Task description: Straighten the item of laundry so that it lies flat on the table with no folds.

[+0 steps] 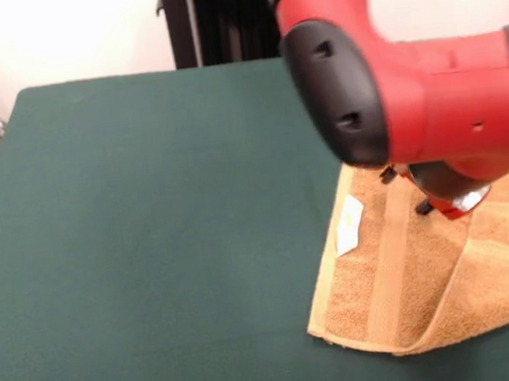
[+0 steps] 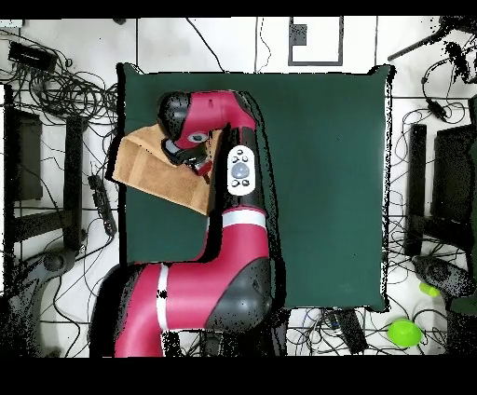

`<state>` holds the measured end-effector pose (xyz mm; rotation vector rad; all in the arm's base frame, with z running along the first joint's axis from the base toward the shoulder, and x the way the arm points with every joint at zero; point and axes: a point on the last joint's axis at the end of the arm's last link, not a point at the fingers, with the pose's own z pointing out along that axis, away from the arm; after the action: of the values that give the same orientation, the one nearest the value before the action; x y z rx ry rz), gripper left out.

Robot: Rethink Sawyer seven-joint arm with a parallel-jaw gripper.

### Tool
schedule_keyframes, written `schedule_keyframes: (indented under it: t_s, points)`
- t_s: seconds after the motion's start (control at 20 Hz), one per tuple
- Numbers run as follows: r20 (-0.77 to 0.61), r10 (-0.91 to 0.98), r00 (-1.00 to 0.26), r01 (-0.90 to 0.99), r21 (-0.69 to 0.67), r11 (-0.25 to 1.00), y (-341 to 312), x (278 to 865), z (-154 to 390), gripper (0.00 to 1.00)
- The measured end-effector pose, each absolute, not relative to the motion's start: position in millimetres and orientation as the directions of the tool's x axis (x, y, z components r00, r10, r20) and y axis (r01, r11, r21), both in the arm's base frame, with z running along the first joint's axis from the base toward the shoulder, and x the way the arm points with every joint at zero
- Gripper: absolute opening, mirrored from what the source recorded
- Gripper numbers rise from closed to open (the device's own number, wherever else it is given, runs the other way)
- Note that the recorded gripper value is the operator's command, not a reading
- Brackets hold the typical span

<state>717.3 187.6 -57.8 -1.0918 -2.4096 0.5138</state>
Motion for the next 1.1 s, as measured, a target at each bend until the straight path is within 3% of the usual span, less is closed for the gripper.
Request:
schedule_keyframes:
  t_s: [0.3,1.1]
  points:
    - [0.16,0.732,-0.662,0.552,-0.557,0.62,180.6,716.7,-58.5,1.0]
    - [0.158,0.667,-0.728,0.461,-0.608,0.646,136.8,719.6,-60.6,1.0]
